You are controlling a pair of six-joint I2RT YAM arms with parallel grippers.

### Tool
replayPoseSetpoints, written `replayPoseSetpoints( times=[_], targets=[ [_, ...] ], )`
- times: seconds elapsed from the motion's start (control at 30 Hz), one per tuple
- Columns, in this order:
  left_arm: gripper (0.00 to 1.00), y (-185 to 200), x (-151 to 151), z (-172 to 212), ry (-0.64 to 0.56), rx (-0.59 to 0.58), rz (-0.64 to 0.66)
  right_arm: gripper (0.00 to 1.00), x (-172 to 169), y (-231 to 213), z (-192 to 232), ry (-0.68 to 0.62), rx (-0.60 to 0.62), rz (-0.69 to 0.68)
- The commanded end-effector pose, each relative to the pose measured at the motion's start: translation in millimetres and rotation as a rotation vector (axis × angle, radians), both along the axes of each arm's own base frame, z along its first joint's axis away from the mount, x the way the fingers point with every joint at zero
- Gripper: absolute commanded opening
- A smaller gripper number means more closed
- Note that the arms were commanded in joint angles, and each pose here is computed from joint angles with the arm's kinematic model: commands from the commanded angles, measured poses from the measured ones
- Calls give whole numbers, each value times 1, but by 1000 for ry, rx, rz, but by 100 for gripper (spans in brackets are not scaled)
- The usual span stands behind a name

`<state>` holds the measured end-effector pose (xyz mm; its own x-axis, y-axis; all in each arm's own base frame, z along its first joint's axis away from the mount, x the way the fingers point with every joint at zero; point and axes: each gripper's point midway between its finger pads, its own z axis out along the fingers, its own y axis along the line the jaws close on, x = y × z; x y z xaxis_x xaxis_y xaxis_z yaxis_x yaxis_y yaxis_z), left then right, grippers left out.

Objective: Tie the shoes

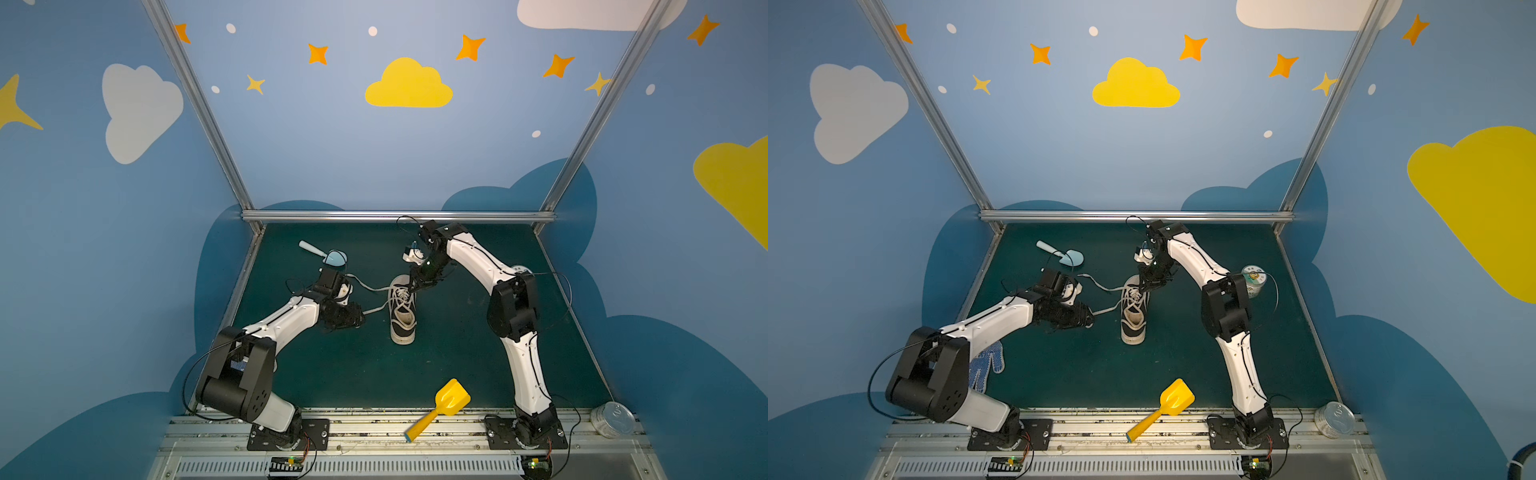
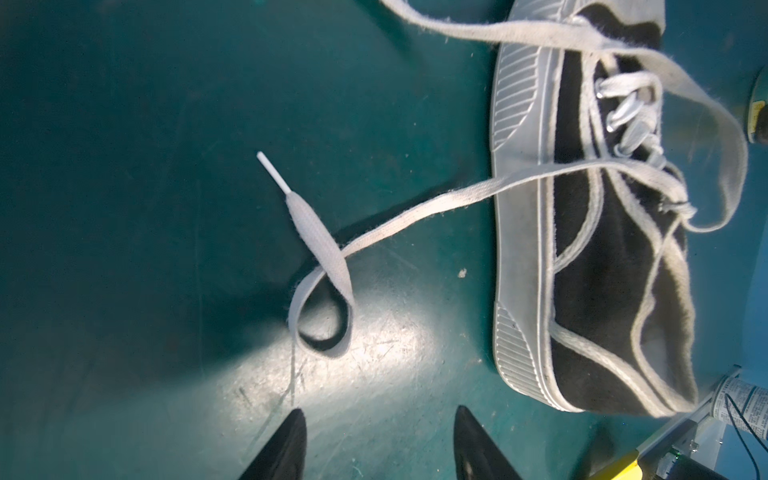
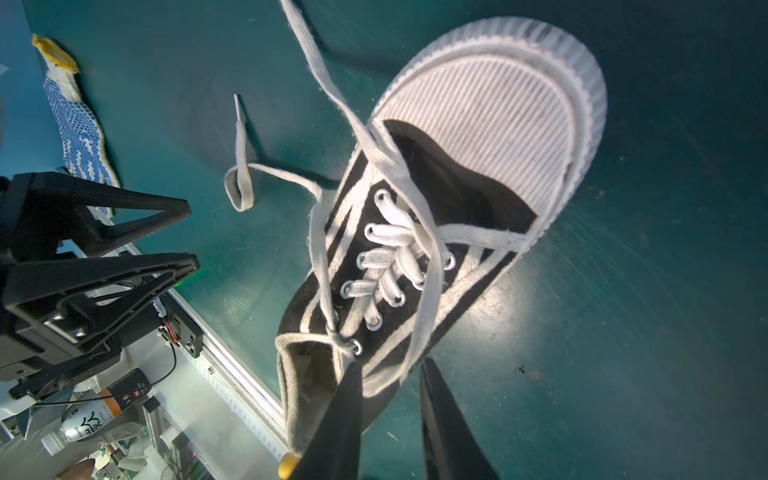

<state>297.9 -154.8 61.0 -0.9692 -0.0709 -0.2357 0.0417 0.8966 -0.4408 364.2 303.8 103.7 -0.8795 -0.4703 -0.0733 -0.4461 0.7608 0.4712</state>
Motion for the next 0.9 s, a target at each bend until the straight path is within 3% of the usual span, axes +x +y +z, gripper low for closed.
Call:
replayPoseSetpoints(
  times=[0.0,0.37,0.63,0.87],
  targets=[
    [57,-5,4,2,-4,-16,-19,27,-3,-1,-14,43,-7,0],
    [57,-6,6,1,0,-18,-17,27,4,0,-28,46,-12,1],
    [57,-5,6,2,-7,-12,-18,7,-3,3,-13,18,28,39],
    [56,-6,7,1,-8,-14,-22,5,-26,4,1,20,46,80]
  ],
)
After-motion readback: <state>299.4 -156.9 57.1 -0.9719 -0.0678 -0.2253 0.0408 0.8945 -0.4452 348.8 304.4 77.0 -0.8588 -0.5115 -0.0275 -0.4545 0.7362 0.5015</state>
